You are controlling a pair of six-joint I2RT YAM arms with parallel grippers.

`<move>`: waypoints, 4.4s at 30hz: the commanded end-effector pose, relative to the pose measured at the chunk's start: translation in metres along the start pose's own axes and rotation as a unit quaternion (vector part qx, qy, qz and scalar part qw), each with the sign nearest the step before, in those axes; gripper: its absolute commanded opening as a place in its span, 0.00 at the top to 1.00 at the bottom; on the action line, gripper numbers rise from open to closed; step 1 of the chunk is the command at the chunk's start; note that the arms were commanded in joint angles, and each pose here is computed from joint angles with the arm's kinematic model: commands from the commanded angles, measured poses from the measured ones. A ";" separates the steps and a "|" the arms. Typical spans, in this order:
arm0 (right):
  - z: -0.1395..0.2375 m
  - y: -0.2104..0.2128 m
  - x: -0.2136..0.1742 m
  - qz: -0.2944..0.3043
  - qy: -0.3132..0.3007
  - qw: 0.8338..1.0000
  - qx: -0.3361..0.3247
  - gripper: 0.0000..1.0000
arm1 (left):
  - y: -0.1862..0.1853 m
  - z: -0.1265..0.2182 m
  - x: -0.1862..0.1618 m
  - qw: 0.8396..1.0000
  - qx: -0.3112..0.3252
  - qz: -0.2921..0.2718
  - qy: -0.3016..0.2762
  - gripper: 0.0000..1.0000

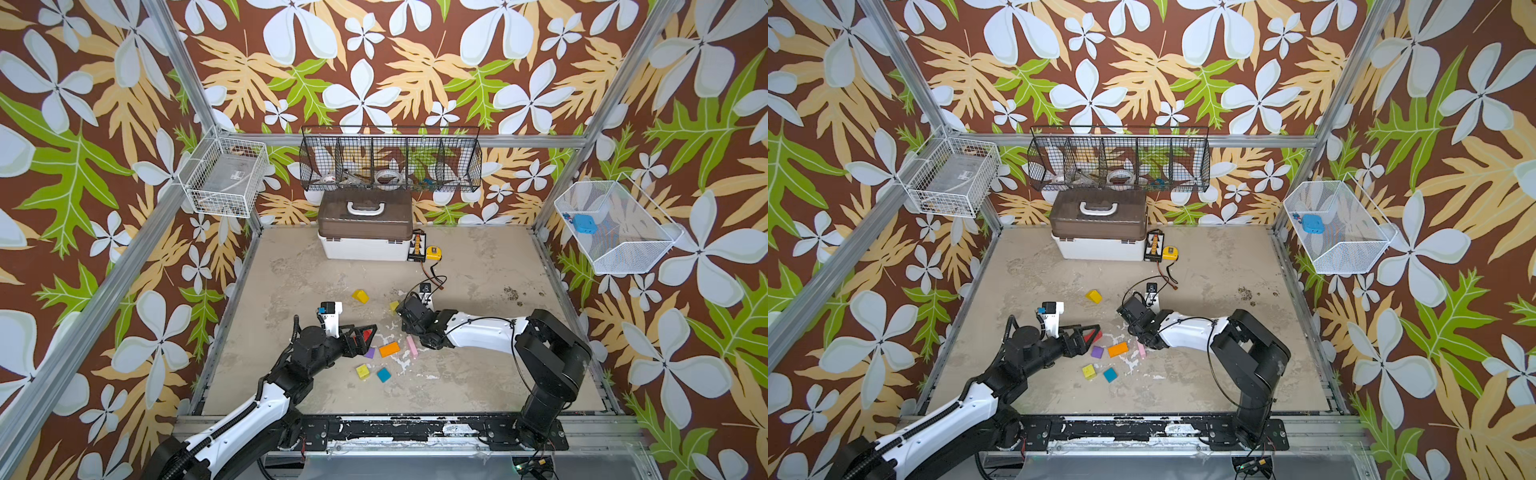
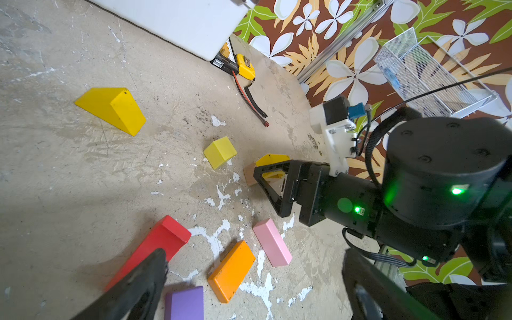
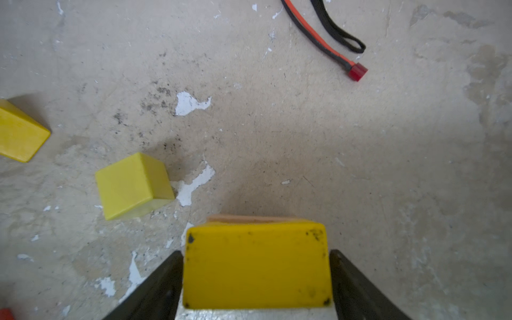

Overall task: Build the wood block tower
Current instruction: 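Open the right gripper, release the yellow block and lift away, then move the right gripper nearer the robot over the pink rectangular block, then align the open right gripper above the pink block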

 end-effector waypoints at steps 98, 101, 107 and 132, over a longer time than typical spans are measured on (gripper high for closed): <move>0.060 -0.021 -0.132 0.104 0.167 0.953 0.228 0.63 | 0.071 0.062 0.017 0.966 0.241 -0.015 -0.088 0.00; 0.056 -0.023 -0.129 0.096 0.170 0.956 0.221 0.54 | 0.072 0.062 0.016 0.966 0.241 -0.014 -0.088 0.00; 0.052 -0.045 -0.110 0.115 0.118 0.975 0.152 0.33 | 0.070 0.062 0.016 0.968 0.235 -0.016 -0.088 0.00; 0.051 -0.072 -0.117 0.177 0.068 0.981 0.043 0.22 | 0.062 0.059 0.016 0.974 0.208 -0.023 -0.088 0.00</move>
Point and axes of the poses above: each gripper's point midway between its finger pads, its own z axis back along the fingers, its own y axis along the line the jaws close on, x = y × z, the point moved 1 cm from there along z, back along the fingers, and after that the axes turned 15 degrees about -z, right-handed, at the moved point
